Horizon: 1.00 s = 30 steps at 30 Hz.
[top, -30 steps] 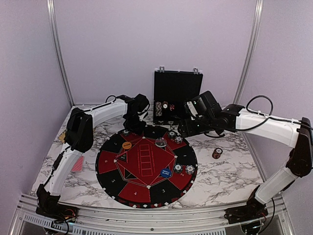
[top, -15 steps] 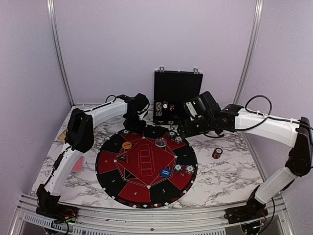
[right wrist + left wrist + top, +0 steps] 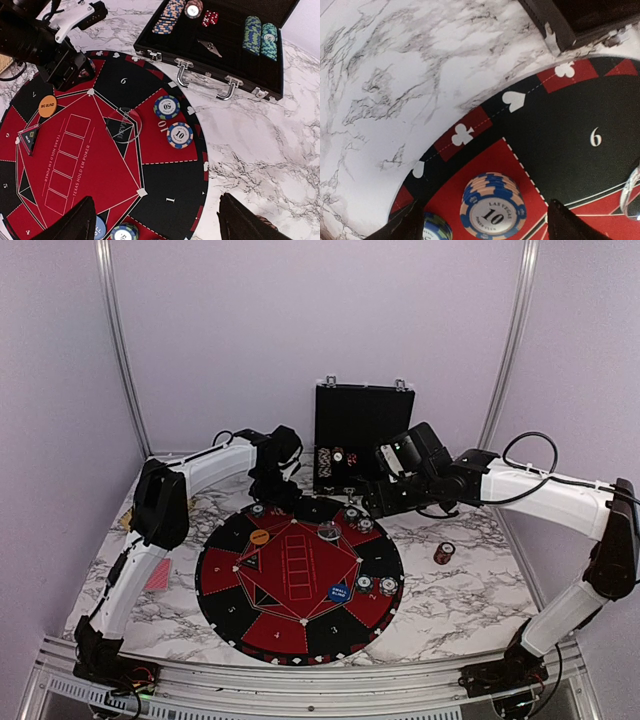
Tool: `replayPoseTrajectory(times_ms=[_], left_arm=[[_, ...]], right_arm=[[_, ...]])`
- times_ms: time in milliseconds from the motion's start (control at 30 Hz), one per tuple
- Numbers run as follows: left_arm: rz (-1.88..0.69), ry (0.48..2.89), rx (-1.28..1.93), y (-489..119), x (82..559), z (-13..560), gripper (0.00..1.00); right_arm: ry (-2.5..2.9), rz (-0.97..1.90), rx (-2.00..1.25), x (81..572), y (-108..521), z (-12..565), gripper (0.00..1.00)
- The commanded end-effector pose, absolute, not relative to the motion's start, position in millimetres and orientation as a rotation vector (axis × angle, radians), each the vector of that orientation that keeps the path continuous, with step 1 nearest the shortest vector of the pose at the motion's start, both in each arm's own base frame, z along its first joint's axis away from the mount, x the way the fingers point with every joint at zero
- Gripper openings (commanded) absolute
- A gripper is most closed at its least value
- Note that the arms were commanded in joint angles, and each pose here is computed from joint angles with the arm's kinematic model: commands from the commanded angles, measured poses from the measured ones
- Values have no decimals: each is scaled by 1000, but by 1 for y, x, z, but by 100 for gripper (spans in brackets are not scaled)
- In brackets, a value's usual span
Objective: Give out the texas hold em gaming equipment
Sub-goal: Move the poker chips pile to the big blind area, then pick up the pile of poker chips from the pile of poker chips.
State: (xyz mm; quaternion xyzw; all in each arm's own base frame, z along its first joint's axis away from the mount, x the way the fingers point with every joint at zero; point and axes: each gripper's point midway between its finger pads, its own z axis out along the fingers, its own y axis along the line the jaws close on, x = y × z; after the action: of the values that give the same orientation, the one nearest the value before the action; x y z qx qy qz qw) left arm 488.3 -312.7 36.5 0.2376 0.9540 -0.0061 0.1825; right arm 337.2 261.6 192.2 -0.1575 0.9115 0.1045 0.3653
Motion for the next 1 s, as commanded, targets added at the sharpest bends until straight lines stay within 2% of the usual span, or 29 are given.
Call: replayPoseTrajectory(times_ms=[0,133,400,567,967], left_arm=[[-140,2575,637,-324,492,111,89],[-194,2535,605,-326,489,140,99],[-244,2456,482,-309,471,201,99],[-286,2430,381,-287,441,224,99],[-242,2371,292,-223,371,230,99]], right_arm=[[2320,251,-379,342,259,206,82],[2326,233,-368,342,256,203,83],[2371,186,-317,339,236,191,83],[2422,151,-223,335,201,176,83],[2574,27,16,326,113,118,84]])
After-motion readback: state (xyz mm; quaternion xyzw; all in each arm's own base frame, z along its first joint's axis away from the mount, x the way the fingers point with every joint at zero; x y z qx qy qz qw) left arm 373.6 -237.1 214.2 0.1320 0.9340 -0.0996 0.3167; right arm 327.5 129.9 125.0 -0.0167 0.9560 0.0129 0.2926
